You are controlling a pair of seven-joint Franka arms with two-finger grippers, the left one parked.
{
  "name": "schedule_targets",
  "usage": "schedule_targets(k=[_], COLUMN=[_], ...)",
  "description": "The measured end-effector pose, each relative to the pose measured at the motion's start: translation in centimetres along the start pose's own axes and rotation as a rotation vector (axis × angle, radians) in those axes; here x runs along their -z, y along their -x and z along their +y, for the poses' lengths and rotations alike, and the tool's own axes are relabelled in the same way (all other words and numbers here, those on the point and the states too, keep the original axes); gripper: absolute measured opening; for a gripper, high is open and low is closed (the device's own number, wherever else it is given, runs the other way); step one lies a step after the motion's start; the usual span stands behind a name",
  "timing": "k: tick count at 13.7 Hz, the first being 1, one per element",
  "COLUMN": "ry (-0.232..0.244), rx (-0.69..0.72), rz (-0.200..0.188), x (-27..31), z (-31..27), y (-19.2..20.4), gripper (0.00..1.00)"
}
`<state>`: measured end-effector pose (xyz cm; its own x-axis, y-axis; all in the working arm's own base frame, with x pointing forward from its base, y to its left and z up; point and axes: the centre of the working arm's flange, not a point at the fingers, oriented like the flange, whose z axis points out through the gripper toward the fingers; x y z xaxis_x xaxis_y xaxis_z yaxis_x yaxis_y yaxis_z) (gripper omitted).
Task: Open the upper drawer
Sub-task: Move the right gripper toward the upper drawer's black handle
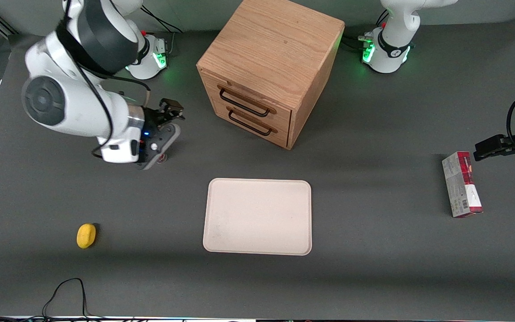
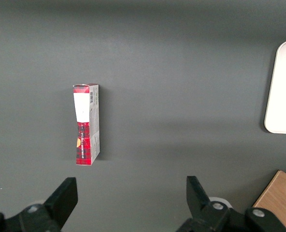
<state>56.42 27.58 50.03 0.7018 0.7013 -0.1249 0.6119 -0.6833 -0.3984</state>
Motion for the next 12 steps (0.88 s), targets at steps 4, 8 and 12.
schedule_targets(k=[4,8,12], ry=[-0.117,-0.129,-0.118], rx=[0.099,0.161,0.222], rz=[-0.039,-0.071,-0.104], x=[-4.6,-6.5,-9.0], z=[-0.1,-3.5,-7.7], y=[-2.4,-3.6,-4.8], gripper=[1.0,1.0,1.0])
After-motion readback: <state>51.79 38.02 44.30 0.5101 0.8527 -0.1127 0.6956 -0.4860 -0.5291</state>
